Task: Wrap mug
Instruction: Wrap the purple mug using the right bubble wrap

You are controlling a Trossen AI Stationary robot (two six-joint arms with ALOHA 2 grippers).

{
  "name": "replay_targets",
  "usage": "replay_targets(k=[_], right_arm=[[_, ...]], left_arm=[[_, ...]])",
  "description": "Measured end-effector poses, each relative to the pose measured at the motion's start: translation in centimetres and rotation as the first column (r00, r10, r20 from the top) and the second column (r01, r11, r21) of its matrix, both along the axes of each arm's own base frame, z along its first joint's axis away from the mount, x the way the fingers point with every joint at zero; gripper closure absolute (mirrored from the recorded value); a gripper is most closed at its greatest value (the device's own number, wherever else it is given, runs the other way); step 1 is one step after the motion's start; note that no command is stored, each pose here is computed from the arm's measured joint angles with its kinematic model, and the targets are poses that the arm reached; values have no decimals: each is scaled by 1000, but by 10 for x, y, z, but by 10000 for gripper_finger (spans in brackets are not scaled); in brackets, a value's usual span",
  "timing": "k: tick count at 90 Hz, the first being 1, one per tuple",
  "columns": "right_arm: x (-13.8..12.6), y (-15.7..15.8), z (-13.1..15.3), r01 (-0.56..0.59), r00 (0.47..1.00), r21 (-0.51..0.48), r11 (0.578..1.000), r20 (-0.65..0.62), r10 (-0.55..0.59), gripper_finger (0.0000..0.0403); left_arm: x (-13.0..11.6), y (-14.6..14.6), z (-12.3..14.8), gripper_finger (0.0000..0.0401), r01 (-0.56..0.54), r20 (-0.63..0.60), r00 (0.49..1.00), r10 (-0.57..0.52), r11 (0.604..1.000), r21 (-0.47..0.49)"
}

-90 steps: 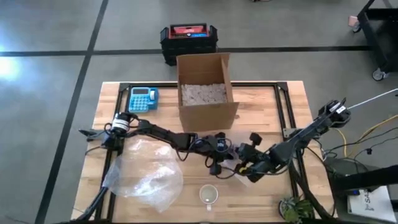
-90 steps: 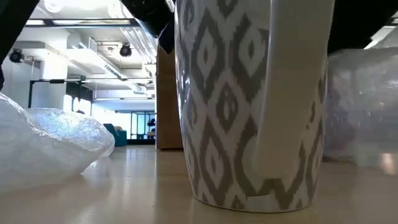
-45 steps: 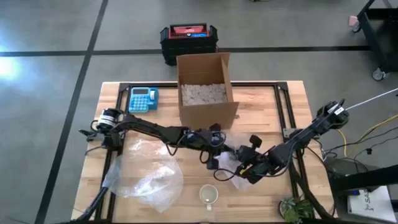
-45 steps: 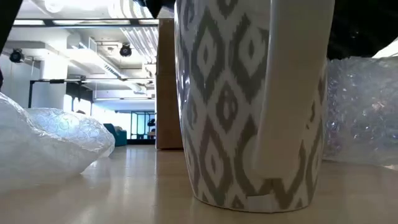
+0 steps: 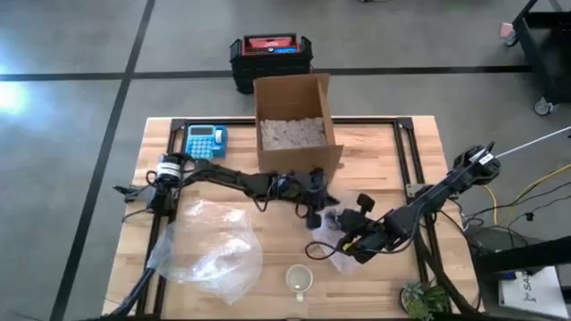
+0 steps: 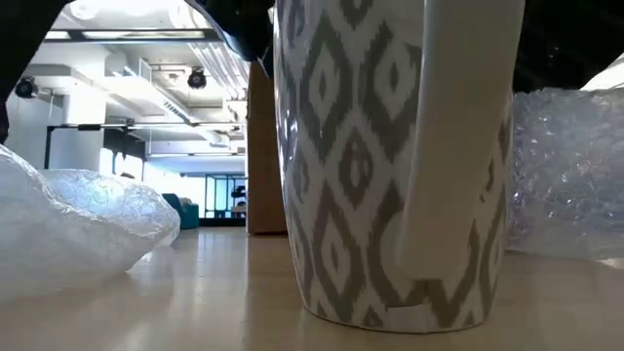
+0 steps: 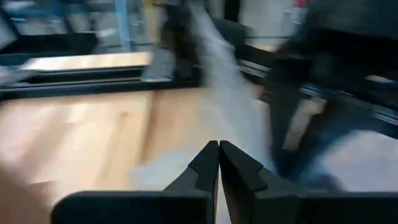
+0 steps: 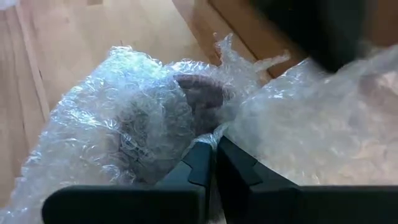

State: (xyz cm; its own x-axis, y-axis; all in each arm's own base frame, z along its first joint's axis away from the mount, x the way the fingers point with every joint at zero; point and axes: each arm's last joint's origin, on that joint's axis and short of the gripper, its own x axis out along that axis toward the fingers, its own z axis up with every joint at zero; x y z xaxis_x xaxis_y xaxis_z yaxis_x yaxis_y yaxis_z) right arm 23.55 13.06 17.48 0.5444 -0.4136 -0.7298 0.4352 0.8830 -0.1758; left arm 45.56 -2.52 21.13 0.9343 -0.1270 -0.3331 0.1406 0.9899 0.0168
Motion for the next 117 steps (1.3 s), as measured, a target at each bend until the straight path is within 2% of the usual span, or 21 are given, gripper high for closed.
replay_targets(k=[14,38,53,66,75,86,102,117], right_arm=[[0,0,0,-20,1000,-12,1000,-13,20,400],[2,2,5,-12,1000,15,1000,-7,12,400],[7,7,18,-55,998,86,995,-21,57,395],[9,10,29,-34,999,152,988,-28,39,356],[10,13,36,-75,994,208,975,-62,89,320],[15,18,51,-145,985,229,963,-64,163,286],[19,21,81,-243,962,170,955,-84,260,264],[11,13,101,-178,967,53,983,-177,185,276]], left_arm=[[2,-17,-23,401,41,-76,996,-40,999,17],[2,-29,-30,401,20,-104,995,-14,998,54],[1,-30,-32,401,26,-115,993,-20,998,54],[1,-29,-33,401,21,-120,993,-14,998,54],[2,-29,-33,401,17,-119,993,-10,998,54],[1,-29,-33,401,13,-119,993,-6,999,53],[1,-29,-33,401,11,-119,993,-5,999,52],[1,-29,-33,401,11,-119,993,-5,999,53]])
